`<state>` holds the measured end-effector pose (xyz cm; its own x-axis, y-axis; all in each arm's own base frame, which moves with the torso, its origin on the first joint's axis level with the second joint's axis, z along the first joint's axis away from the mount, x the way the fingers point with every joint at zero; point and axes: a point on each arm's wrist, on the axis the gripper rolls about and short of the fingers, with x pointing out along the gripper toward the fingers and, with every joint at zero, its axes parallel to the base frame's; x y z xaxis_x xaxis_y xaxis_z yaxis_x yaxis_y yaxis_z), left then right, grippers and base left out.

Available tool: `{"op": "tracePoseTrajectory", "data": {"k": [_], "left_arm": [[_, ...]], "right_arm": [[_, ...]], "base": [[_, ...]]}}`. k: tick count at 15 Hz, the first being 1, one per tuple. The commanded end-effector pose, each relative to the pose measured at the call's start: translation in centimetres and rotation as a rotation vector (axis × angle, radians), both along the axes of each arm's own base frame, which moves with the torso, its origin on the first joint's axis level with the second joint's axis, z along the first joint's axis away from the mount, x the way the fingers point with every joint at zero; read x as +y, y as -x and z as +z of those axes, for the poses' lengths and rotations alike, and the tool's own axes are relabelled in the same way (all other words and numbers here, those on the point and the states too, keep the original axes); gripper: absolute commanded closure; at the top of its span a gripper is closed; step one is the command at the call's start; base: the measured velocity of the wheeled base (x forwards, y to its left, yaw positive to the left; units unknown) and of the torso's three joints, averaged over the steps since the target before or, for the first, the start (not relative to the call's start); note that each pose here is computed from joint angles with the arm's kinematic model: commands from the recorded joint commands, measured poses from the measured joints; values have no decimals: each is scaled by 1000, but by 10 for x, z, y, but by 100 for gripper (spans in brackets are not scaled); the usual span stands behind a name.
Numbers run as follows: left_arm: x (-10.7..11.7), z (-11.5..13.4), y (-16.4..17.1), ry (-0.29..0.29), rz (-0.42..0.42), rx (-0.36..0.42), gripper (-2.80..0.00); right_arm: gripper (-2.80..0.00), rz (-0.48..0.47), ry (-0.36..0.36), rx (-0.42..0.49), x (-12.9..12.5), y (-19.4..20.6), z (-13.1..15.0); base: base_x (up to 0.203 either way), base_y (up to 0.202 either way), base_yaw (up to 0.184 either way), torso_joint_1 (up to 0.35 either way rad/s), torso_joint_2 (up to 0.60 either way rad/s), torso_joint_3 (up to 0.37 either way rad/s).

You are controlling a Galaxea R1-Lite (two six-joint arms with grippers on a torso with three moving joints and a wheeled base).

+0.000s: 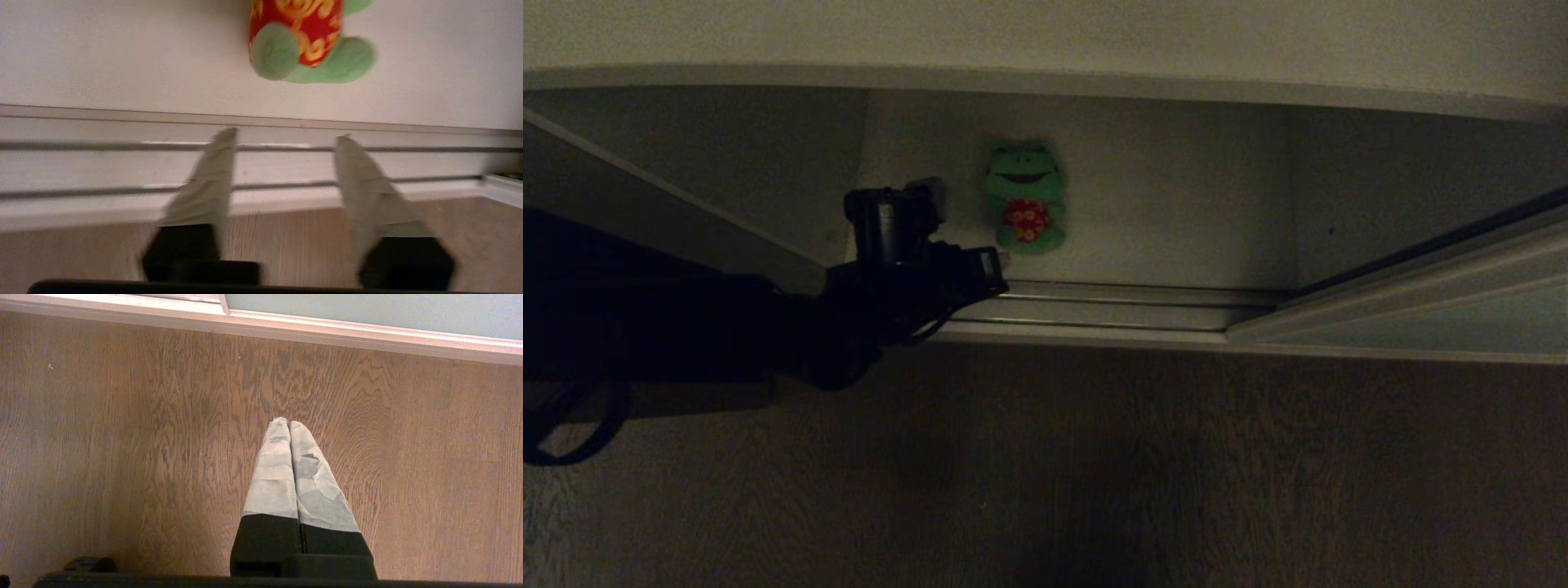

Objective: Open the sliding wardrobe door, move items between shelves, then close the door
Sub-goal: Place the green doll on the higher shelf

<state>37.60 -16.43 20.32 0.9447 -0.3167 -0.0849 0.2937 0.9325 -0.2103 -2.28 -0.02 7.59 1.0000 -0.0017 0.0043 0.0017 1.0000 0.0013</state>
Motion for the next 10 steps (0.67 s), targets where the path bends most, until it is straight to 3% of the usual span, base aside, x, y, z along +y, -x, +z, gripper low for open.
{"op": "tracePoseTrajectory", "data": {"k": [1,10], "left_arm": [[-13,-32,-29,-15,1,38,-280],[-31,-39,-78,22,10,-142,-280]], "right_arm": [[0,0,0,-3,0,0,0],[0,0,0,-3,0,0,0]], "base": [[0,0,0,0,0,0],[0,0,0,0,0,0]]}}
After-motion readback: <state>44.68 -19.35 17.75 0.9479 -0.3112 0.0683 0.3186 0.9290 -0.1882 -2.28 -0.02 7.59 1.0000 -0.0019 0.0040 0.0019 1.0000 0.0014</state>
